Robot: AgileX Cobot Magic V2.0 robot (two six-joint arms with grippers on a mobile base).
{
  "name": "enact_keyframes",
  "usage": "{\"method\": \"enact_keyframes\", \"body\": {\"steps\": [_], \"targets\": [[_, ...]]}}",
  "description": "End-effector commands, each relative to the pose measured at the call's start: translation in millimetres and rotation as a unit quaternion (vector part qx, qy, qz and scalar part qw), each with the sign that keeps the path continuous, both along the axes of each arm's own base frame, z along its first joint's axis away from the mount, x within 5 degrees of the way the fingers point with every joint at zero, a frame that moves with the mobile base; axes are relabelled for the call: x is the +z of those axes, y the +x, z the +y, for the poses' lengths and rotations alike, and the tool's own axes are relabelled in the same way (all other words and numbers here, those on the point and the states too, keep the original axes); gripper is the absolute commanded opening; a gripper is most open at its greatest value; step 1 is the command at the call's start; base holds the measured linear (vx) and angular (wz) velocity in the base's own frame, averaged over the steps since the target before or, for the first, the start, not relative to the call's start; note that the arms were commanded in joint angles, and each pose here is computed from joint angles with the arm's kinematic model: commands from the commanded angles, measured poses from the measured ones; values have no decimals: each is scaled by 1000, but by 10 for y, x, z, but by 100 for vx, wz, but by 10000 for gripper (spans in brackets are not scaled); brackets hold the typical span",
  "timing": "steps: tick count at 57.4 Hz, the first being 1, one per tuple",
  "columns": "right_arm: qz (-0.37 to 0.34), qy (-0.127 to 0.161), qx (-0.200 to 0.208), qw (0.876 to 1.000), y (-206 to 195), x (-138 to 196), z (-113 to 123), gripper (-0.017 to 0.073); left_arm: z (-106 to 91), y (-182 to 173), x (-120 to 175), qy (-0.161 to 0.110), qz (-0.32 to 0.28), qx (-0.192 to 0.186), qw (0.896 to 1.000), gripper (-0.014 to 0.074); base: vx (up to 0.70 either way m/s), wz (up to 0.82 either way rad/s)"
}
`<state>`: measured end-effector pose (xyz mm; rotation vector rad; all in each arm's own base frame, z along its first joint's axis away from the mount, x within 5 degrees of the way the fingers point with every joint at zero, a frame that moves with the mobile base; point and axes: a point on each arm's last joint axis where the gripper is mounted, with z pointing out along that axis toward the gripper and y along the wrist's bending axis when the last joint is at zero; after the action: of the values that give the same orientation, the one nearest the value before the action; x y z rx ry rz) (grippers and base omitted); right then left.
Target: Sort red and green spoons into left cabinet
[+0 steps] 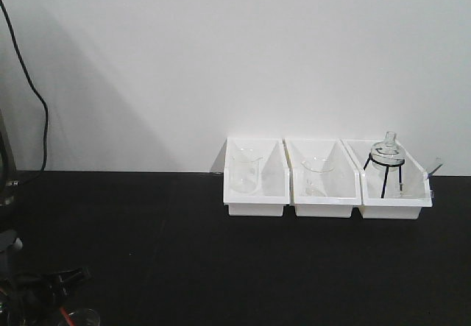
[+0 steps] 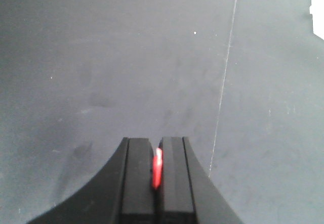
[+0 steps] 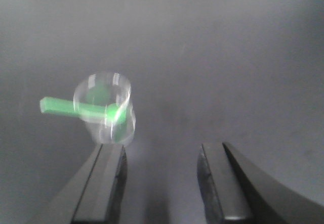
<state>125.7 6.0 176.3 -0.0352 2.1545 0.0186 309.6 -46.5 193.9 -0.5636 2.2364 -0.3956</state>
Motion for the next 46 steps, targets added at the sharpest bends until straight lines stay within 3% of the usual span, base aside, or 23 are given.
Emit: {"method": "enact_keyframes", "body": {"steps": [1,9,18,25,39,46], "targets": [[-37,-45,12,998,153,100,25,391,5,74,244,1,-71,12,997,-6,0,0],[-57,-42,27,997,228,67,161,377,7,77,248,2,-74,13,997,-6,0,0],[-84,-71,74,991,297,37,333,349,8,78,250,16,-77,3,997,-6,0,0],[-111,-79,64,989,365,19,381,336,9,80,253,22,-79,-1,997,-6,0,0],[-151,-81,94,981,435,9,487,334,11,82,256,23,-81,0,996,-3,0,0],[-161,-66,97,980,442,22,505,334,11,82,256,23,-81,0,996,-3,0,0]]}}
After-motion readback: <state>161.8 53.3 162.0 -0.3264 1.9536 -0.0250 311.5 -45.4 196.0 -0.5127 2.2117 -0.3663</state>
